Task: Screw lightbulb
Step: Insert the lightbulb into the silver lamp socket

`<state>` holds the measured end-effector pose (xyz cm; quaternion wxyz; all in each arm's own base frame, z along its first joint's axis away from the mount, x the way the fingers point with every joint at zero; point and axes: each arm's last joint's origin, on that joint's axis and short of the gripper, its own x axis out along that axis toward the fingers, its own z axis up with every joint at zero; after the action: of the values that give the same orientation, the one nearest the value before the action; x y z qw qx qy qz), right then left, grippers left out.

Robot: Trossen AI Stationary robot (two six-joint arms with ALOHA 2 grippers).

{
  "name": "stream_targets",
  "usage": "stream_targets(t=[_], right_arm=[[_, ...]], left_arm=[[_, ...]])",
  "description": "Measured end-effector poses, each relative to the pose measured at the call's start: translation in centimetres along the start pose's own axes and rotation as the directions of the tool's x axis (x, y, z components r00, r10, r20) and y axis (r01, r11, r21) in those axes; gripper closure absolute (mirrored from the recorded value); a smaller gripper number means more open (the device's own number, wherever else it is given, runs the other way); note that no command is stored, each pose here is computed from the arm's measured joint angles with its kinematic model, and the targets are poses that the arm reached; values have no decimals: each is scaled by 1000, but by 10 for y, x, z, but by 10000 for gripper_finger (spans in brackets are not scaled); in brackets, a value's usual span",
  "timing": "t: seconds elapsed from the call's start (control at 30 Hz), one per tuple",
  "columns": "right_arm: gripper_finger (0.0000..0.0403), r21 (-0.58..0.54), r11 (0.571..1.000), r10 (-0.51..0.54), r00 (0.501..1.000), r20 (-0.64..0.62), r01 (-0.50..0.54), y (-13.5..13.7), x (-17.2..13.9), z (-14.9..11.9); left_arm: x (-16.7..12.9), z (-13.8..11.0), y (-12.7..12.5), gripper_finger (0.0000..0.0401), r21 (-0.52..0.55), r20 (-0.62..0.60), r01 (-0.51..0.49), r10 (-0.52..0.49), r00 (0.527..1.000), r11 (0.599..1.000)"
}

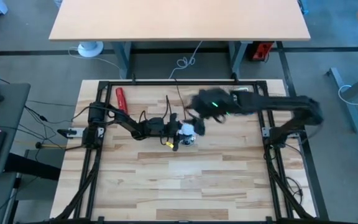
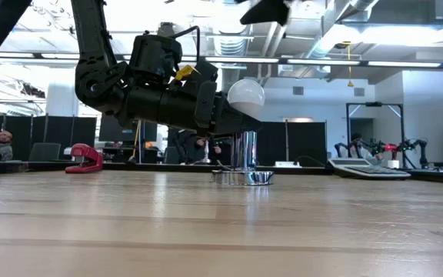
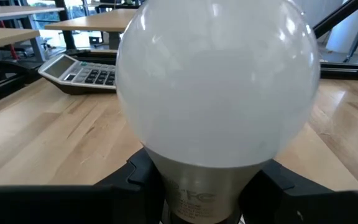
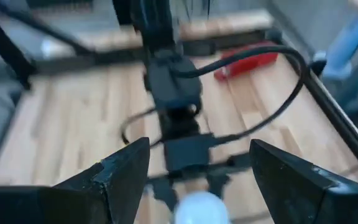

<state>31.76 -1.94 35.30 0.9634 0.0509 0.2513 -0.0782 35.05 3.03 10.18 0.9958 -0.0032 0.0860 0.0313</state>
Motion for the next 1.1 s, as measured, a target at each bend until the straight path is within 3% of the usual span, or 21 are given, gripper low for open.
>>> stream_targets(t=[0.13,0.23,0.33,0.5,0.7,0.83,1.0,1.1], right_arm=[[117,85,996,8,955,295,-34,3,-2,-58],[117,91,992,31,858,512,-90,2,5,-97],[117,92,989,34,785,618,-115,-3,11,-124],[117,100,989,28,805,592,-108,-6,31,-149],[117,79,993,50,913,406,-90,-13,49,-168],[117,35,996,59,926,372,-77,-26,51,-170],[117,-24,972,228,917,329,-233,-41,53,-163],[117,-65,959,282,924,259,-274,-49,56,-160]], left_arm=[[0,0,0,255,-9,-1,1,-1,1000,1000],[0,0,0,255,-15,0,1,-1,1000,1000],[0,0,0,255,-15,-1,2,-2,1000,1000],[0,0,0,255,-16,0,3,-3,1000,1000],[0,0,0,255,-13,-7,4,-4,1000,1000],[0,0,0,255,-13,-7,4,-4,1000,1000],[0,0,0,255,-13,-8,5,-5,1000,1000],[0,0,0,255,-14,-8,6,-6,1000,1000]])
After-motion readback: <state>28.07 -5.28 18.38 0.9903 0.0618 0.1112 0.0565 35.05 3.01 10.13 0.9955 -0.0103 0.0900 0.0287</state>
